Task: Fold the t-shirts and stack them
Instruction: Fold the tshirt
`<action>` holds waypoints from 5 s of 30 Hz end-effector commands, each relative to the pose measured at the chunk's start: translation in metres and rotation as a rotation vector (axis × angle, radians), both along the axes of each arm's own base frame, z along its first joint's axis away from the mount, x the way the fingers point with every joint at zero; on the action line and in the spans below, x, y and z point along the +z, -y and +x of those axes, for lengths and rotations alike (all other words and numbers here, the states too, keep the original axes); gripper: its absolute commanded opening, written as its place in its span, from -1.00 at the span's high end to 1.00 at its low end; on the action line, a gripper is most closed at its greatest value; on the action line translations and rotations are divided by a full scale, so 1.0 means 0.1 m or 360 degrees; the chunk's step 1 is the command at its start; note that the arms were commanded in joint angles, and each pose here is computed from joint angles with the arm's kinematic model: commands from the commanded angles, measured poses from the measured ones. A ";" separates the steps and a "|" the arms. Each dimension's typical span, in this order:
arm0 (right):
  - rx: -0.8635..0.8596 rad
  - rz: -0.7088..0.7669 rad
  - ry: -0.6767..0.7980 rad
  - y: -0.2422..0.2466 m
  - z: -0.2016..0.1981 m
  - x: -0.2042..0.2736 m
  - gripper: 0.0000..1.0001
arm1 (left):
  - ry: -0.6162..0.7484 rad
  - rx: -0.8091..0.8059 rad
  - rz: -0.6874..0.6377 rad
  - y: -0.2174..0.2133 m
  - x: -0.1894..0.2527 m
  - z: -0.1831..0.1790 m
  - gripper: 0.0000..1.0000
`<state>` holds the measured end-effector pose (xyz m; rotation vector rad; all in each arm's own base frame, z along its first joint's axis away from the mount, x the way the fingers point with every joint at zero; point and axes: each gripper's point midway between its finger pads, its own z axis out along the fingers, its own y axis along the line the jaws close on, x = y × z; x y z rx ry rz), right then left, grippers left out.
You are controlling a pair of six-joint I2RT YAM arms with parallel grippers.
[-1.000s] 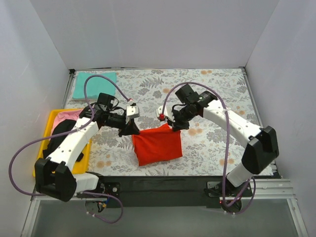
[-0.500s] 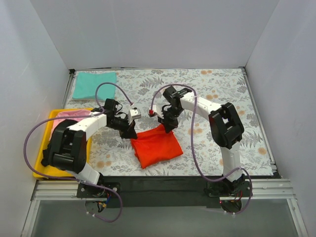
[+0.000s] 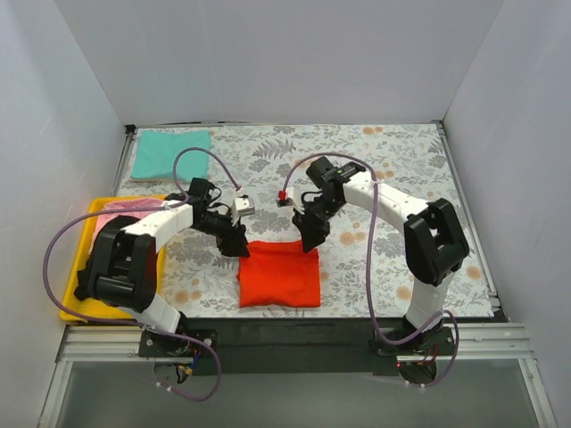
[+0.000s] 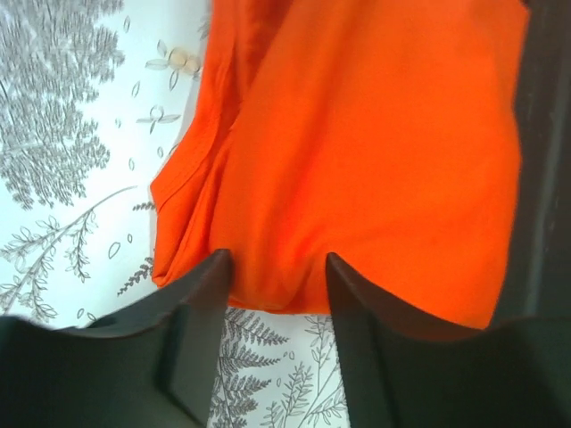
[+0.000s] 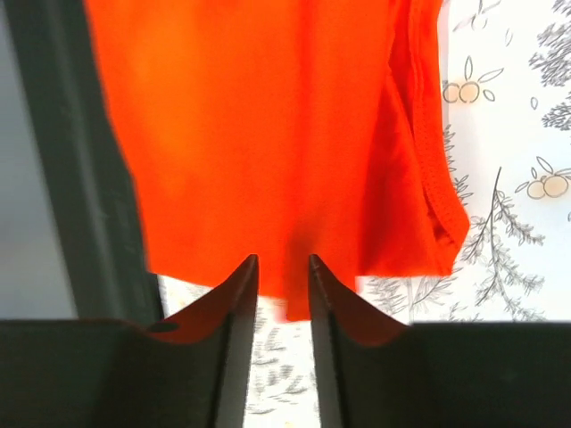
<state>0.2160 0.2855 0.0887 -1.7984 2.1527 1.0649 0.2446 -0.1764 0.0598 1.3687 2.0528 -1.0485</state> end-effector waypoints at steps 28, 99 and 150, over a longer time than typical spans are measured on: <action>-0.0425 0.0317 -0.0700 -0.85 0.52 -0.01 0.78 | 0.0417 -0.0093 -0.0048 0.73 0.23 0.09 -0.20; -0.0721 0.0319 0.0053 -0.41 1.52 0.69 0.41 | 0.0502 0.0508 -0.0153 0.42 0.92 0.54 0.14; -0.0694 0.0448 -0.0845 -0.33 -0.01 0.67 -0.22 | -0.1385 0.0819 -0.0384 0.66 0.91 -0.21 -0.23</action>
